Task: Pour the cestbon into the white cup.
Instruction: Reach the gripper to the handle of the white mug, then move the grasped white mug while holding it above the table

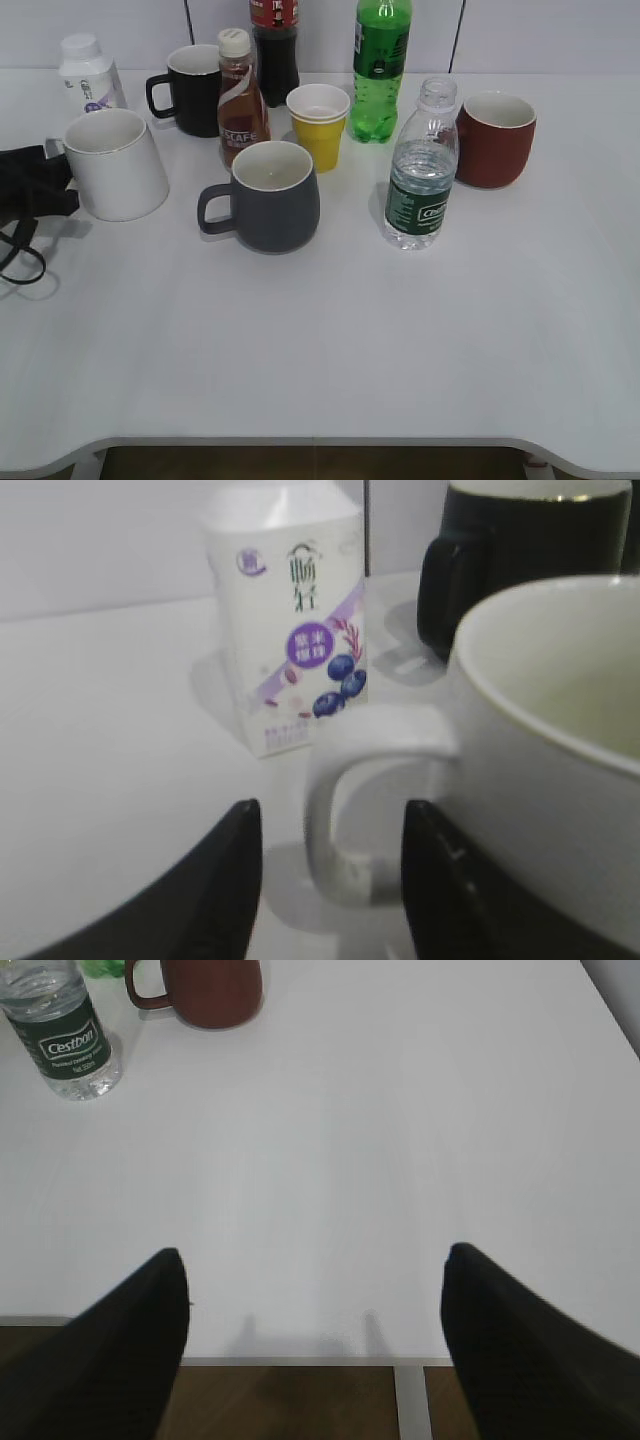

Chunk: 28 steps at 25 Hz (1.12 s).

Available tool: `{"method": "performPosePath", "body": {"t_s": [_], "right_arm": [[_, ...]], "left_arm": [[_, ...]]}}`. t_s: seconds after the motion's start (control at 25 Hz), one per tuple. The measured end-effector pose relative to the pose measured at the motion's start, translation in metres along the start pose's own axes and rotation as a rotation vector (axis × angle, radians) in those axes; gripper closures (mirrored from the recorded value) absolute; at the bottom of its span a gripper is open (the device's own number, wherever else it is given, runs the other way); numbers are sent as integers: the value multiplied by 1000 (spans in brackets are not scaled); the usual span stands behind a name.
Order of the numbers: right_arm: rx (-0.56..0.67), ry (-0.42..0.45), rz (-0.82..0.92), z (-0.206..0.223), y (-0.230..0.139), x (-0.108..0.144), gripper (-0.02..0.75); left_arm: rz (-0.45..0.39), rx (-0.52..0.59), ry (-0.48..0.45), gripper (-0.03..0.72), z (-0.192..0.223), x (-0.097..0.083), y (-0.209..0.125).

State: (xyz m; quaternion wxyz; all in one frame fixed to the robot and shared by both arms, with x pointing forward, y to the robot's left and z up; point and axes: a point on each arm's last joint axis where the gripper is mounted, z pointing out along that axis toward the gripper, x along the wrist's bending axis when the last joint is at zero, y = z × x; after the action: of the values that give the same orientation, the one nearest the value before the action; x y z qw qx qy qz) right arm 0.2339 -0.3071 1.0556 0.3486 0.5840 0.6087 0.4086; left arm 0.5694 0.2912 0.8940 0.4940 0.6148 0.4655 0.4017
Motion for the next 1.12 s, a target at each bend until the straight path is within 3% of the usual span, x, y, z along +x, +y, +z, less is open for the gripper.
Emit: {"method": "performPosePath", "body": {"t_s": [0.28,0.4,0.52,0.76,0.96,1.12], "right_arm": [[0,0,0,0,0,0,148],[0,0,0,0,0,0,148],[0,0,0,0,0,0,148],[-40,10,-35,1,11,2,148],[-201,120,-226,26,51,18,148],[-249,188,-225,61,78,30,148]], "left_arm": [[38,10,-23,378,15,3,7],[72,2,-59,482,24,3,10],[87,10,-74,646,29,3,10],[108,22,-68,652,22,2,19],[151,-22,-60,657,-5,-3,47],[172,-77,-55,657,-29,-8,68]]}}
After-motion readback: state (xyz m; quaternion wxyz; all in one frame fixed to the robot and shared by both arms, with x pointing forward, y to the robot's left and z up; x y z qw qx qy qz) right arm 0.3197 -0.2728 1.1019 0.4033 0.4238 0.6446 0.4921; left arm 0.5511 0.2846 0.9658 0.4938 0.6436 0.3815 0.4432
